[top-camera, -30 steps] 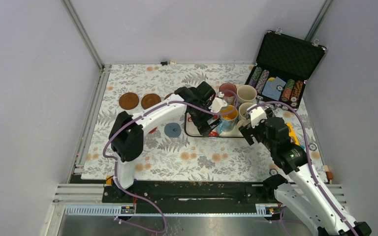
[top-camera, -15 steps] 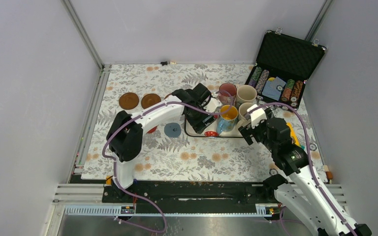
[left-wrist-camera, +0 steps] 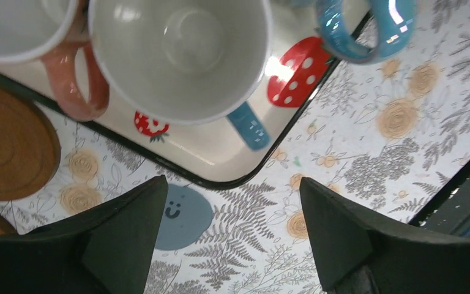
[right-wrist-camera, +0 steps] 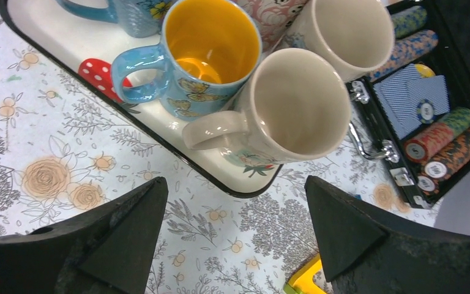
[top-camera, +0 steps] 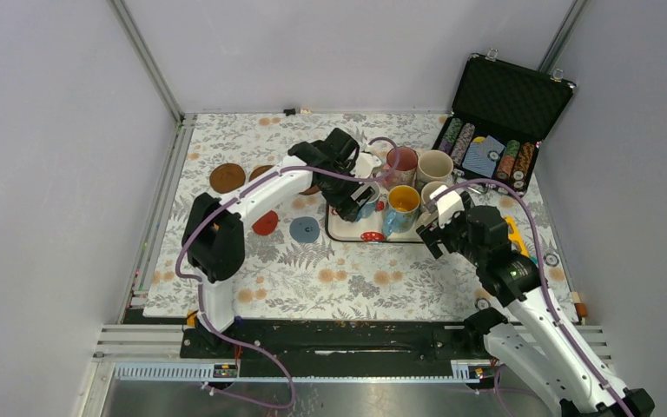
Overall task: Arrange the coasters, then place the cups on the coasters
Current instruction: Pick up the cup from the tray.
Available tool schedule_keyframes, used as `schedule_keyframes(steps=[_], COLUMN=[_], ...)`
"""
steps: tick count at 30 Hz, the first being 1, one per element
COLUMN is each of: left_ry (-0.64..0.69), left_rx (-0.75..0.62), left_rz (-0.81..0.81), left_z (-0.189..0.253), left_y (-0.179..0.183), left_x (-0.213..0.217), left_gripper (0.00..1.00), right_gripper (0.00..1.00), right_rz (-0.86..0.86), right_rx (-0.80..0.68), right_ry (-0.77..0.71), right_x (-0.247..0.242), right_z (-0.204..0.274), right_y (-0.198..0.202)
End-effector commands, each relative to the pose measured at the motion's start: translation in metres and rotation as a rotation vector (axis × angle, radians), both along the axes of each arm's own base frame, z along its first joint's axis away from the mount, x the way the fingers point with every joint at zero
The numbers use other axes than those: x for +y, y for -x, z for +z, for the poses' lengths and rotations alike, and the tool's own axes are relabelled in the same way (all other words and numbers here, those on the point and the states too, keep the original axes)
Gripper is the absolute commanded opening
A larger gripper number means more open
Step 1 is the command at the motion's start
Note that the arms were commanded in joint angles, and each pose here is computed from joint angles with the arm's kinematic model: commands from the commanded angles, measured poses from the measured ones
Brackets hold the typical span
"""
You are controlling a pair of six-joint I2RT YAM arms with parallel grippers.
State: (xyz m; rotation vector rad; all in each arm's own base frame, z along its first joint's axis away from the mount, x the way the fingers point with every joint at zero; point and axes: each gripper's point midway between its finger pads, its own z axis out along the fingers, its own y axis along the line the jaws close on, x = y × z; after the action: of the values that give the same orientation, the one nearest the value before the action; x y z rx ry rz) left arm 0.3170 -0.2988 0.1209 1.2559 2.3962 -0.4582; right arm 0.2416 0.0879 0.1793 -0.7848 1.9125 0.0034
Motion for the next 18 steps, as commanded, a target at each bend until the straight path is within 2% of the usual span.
schedule_keyframes(steps=[1,5,11,18], left_ry=[0.077,0.021,0.027,0.038], left_rx=[0.024,0.03,0.041,0.009], left_rz=[-0.071,-0.057,-0.045,-0.041], left_z=[0.012,-0.007,-0.013,-0.014], left_y=[0.003,-0.001,-0.01,-0.022], left_x=[-0.024,-0.025,-0.036,-0.043], left_gripper=[0.81,0.81,0.8,0.7], right_gripper=[0.91,0.9,0.9,0.9], right_rz=[0.034,0.035,0.033,0.04], right_rx=[0.027,0.015,0.002,0.004], right_ry=[-0.018,-0.023,-0.017,-0.014], right_x=[0.008,0.007,0.006,0.006], right_z=[-0.002,0.001,0.001,-0.001], right_y=[0.001,0.001,0.001,0.002])
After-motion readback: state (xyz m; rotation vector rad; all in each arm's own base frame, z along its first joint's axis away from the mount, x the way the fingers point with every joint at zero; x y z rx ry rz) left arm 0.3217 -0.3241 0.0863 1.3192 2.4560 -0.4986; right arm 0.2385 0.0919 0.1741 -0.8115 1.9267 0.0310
